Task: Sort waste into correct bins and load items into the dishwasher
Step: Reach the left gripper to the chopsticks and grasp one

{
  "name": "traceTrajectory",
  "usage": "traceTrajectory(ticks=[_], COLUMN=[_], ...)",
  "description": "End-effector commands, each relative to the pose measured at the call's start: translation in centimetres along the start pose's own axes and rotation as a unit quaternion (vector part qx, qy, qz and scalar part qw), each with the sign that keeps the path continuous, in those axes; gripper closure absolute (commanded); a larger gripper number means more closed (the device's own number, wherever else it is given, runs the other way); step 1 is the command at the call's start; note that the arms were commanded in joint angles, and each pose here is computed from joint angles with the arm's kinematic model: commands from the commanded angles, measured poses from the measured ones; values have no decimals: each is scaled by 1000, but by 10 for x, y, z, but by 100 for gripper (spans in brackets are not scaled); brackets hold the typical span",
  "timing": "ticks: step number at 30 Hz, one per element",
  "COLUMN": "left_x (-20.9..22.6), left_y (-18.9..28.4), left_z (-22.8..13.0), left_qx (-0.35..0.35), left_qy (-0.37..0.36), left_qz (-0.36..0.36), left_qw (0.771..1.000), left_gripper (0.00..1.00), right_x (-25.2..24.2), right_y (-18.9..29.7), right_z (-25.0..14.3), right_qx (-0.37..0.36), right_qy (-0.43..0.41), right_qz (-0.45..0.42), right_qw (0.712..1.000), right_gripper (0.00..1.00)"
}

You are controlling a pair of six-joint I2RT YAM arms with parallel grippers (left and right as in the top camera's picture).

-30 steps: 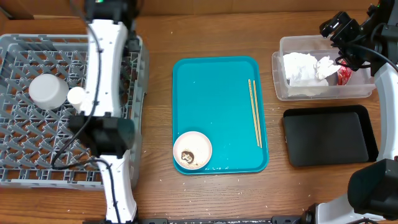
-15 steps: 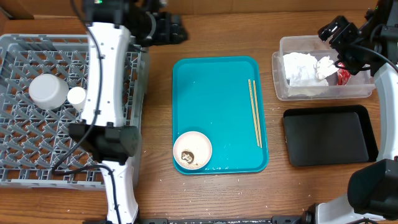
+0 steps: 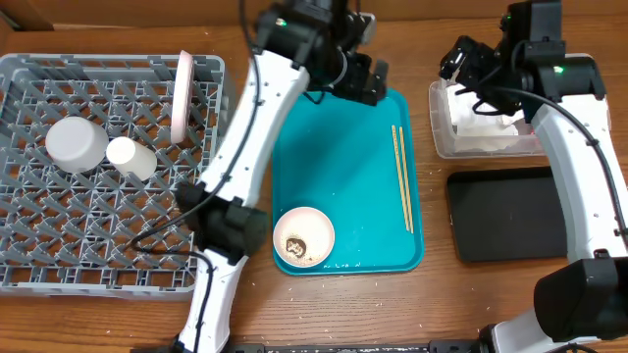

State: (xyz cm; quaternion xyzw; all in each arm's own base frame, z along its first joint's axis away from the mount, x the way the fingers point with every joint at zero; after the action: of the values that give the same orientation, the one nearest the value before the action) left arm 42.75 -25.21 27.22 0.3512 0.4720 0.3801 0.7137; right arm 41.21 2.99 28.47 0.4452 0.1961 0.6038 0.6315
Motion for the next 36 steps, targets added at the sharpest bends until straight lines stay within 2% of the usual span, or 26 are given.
traceTrajectory(ticks=[1,4,8,11,15,18,22,24,30,36], left_x=[7,22,45,55,46,36,10,-3,-24,-17], left_y=[-28,-29,-12,-4,-5,-20,-60,-85,-148,-190], left_z=[-1,2,12,17,17,11,-5,-15,-28,-34], left_qx=[12,-4,-32,-31,2,19,41,43,-26,-71], left_qy=[22,44,84,128,141,149,158,167,182,164], left_qz=[46,101,126,83,-11,-13,34,70,169,239], left_qw=[999,994,988,988,990,989,986,982,968,954], left_gripper=[11,19,20,28,36,40,39,39,40,47], right_x=[-8,-9,-9,-11,-29,-53,-86,-96,-111,-111], right_y=[5,5,5,5,9,13,19,22,24,24], right_z=[4,4,2,5,19,27,31,30,25,24], right_qx=[-22,-19,-14,-23,-56,-69,-73,-70,-57,-54], right_qy=[-14,-13,-8,-9,-42,-109,-192,-203,-217,-217], right_qz=[-34,-35,-37,-41,-68,-80,-103,-111,-127,-130], right_qw=[999,999,999,999,995,988,973,970,966,966], right_gripper=[0,1,2,0,0,0,0,0,0,0])
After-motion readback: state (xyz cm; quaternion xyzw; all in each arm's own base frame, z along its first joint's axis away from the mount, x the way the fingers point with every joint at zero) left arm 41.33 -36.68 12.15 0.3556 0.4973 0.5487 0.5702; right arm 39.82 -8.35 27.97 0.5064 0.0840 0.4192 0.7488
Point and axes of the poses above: each gripper's point midway between its finger pads, its own y axis back along the fingers, its own x axis along the line the jaws close on, z = x × y, the point moved 7 cm from there along y, back along the fingers, and after that the axes turned 10 degrees about y, right-handed, at the moved point
